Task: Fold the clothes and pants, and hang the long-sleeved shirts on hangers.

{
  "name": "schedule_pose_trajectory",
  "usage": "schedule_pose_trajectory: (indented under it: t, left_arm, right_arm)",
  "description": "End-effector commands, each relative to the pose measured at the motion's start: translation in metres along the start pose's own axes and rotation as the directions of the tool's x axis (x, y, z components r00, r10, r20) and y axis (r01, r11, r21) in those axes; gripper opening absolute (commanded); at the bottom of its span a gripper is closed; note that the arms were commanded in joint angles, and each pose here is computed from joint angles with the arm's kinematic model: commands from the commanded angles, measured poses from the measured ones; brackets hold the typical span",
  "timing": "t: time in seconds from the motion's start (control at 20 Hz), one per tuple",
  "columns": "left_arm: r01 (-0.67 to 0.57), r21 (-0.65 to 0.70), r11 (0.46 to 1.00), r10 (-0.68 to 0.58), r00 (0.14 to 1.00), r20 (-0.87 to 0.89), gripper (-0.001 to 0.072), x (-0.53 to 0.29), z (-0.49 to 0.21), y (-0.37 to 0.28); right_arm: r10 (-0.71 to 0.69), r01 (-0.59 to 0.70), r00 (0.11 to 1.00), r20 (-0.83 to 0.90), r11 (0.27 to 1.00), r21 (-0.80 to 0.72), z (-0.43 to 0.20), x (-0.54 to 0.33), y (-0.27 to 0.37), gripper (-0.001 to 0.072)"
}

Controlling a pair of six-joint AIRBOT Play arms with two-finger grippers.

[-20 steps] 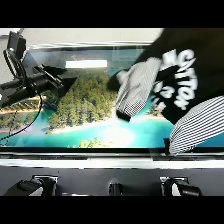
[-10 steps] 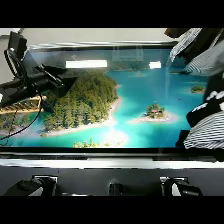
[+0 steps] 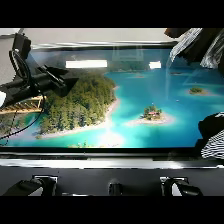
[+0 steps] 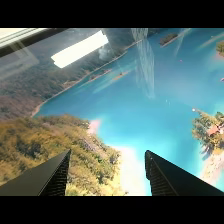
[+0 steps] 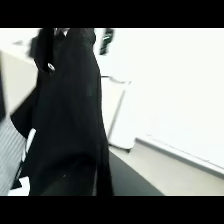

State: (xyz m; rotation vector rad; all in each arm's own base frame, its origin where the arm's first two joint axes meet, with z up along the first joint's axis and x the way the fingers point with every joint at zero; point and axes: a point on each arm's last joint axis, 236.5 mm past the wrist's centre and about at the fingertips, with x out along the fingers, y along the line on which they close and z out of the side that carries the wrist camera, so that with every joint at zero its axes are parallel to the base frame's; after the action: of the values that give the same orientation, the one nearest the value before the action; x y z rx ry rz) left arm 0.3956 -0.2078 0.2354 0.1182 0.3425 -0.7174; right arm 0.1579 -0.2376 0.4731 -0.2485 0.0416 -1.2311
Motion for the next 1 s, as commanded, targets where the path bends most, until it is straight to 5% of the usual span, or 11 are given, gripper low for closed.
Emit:
schedule_pose_trajectory:
  t: [0.0,0.95]
  left_arm:
    - [0.001,-0.002,1.0,-0.001,1.0,-0.005,0.0532,0.002,-0.002,0.001]
    - [0.006,-0.015,1.0,-0.006,1.0,-0.031,0.0532,0.012,-0.012,0.003]
  right_arm:
    - [-0.122,0.12,0.989,0.084,0.992,0.03,0.024,0.012,-0.009,0.0028]
    - [-0.227,0.237,0.97,-0.088,0.963,0.126,-0.02,0.101,-0.021,0.0074]
